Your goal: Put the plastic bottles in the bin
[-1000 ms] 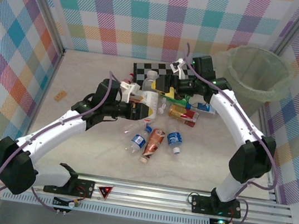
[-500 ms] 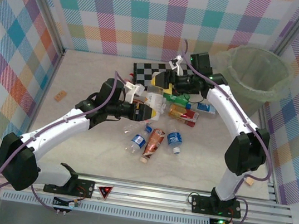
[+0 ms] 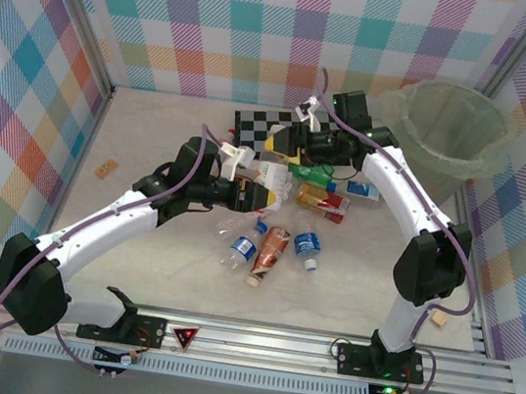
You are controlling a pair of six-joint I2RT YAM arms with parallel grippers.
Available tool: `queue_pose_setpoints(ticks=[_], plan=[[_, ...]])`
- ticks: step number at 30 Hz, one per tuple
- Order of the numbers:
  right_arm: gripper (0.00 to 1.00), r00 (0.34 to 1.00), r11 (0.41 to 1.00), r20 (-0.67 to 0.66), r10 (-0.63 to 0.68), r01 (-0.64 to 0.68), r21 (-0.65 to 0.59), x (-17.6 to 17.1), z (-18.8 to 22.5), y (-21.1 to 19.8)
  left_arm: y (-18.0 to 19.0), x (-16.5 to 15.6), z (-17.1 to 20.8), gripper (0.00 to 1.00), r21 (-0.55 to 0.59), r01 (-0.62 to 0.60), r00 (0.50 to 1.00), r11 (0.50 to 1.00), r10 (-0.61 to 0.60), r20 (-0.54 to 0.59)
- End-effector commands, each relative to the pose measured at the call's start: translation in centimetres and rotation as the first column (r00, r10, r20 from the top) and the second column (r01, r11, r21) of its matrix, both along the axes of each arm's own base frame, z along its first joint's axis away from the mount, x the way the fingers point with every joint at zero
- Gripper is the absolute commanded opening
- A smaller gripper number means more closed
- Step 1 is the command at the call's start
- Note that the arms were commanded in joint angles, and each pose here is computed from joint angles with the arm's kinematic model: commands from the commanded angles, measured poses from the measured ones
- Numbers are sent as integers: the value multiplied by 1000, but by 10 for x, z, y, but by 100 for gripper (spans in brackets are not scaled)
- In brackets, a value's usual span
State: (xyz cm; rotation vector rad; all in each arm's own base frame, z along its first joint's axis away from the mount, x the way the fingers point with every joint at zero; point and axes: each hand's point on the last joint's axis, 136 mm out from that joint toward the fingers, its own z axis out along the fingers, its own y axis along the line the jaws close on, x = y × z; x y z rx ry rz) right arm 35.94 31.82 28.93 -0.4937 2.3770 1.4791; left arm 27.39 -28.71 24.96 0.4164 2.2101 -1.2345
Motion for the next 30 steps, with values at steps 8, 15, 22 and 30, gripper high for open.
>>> queue_pose_setpoints(ticks=[8,15,22,30], plan=[[52,971,991,211,-109,124,-55,27,62,-50,10,-5,25,100,-6,-29,995,1000,29,96],[47,858,920,373,-353,391,-32,59,129,-147,15,-8,17,100,7,-41,995,999,41,86],[44,568,695,557,-606,719,22,90,180,-268,29,2,4,100,67,-146,986,987,140,86],[39,217,401,714,-665,911,97,100,217,-364,30,0,-3,100,65,-149,988,987,145,62]])
